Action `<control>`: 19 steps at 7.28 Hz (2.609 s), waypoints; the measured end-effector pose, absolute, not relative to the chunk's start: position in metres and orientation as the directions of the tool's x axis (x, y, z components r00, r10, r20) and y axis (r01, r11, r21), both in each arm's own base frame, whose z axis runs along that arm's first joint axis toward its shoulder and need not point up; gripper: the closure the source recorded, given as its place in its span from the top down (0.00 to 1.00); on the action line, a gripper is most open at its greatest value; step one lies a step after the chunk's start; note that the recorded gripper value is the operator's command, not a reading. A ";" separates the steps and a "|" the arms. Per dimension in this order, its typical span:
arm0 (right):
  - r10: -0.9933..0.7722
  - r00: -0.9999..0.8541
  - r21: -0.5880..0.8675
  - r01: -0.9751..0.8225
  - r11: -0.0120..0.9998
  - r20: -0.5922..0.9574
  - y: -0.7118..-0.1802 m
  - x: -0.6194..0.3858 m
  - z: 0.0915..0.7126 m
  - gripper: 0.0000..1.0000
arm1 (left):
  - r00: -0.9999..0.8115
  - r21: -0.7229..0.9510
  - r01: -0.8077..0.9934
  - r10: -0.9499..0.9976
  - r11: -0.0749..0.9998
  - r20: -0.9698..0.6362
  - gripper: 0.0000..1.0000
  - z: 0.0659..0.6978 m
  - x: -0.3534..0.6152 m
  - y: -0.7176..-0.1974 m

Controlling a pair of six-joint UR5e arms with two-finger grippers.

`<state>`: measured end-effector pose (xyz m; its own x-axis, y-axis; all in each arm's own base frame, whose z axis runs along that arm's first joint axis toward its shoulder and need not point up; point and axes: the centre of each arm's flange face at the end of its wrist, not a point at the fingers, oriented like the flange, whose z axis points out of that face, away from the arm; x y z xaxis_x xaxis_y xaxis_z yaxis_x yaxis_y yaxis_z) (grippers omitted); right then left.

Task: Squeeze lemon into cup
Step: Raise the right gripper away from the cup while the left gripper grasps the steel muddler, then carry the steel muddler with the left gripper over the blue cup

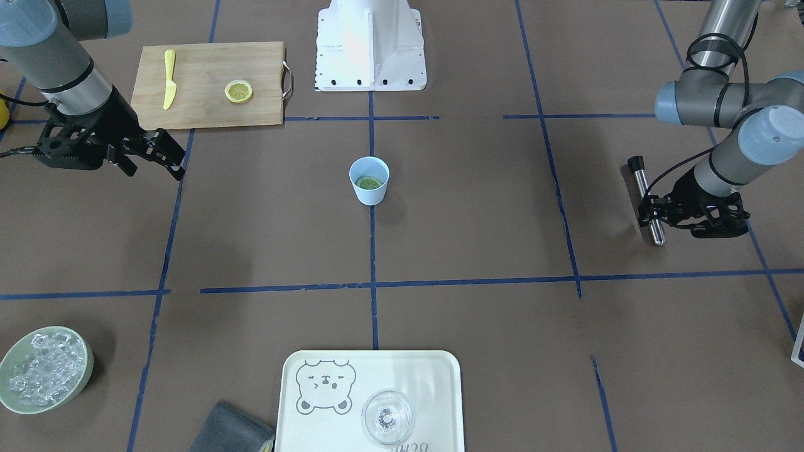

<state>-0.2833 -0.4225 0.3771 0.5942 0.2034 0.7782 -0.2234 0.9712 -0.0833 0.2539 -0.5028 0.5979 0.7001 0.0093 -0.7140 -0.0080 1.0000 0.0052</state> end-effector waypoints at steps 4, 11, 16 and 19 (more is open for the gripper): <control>0.205 0.591 -0.086 -0.223 0.971 0.780 -0.422 -0.284 0.375 1.00 | 0.704 -0.005 -0.011 0.004 1.000 -0.710 0.00 0.595 0.258 -0.503; 0.212 0.579 -0.088 -0.235 0.968 0.787 -0.422 -0.274 0.370 1.00 | 0.509 0.313 -0.129 0.334 0.941 -0.793 0.00 0.347 0.338 -0.464; 0.240 0.575 -0.107 -0.256 0.961 0.782 -0.429 -0.254 0.379 1.00 | 0.321 0.683 0.155 0.617 0.714 -0.718 0.00 0.126 0.398 -0.422; 0.250 0.579 -0.111 -0.265 0.958 0.776 -0.429 -0.247 0.385 1.00 | 0.332 0.704 0.444 0.628 0.555 -0.704 0.00 0.107 0.439 -0.380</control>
